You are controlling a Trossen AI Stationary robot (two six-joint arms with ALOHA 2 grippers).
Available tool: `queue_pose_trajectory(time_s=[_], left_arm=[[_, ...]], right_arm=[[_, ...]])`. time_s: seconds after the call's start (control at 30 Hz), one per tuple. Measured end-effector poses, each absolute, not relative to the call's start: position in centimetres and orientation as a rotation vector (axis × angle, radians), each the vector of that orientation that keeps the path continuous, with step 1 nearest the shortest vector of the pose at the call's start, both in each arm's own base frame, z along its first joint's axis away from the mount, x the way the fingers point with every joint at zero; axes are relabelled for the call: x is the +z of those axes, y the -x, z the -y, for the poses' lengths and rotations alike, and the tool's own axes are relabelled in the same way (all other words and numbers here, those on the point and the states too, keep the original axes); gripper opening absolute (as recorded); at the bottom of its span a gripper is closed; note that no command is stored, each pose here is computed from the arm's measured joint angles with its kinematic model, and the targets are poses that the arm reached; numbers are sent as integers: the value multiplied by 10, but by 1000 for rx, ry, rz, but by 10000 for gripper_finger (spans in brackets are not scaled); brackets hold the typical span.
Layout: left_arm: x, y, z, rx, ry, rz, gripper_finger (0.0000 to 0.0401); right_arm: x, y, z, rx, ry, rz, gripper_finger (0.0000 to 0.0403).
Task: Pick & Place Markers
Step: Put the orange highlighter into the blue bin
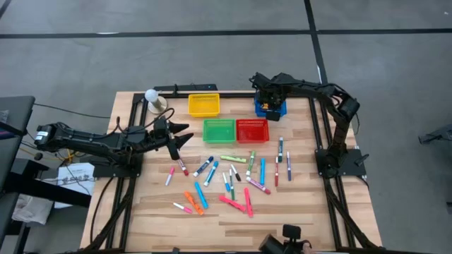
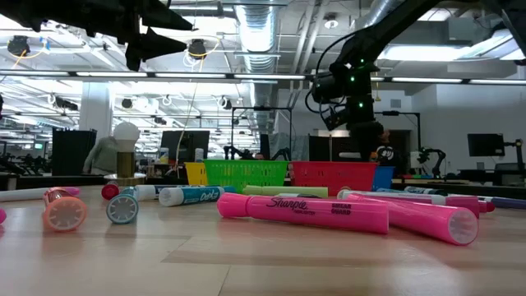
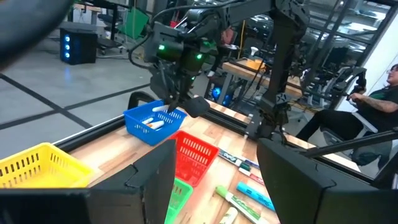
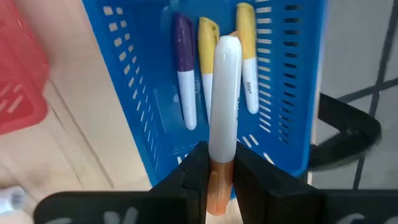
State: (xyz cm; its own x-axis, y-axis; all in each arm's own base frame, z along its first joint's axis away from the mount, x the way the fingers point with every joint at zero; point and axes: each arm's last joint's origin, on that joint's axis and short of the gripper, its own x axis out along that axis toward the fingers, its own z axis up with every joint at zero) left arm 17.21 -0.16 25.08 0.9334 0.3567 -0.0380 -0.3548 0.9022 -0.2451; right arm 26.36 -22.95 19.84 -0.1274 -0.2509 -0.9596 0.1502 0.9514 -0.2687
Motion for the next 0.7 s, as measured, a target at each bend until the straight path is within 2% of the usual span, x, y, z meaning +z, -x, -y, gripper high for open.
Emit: queue_pose_trajectory(time_s=[0.23, 0.53, 0.7], left_arm=[[251, -172, 2, 369, 252, 9, 221], [251, -172, 2, 369, 252, 10, 222], [251, -172, 2, 369, 254, 14, 222]], right_arm=[[188, -256, 243, -299, 36, -1669, 48], [188, -257, 253, -210, 20, -1529, 49], [188, -259, 253, -192, 52, -1516, 50]])
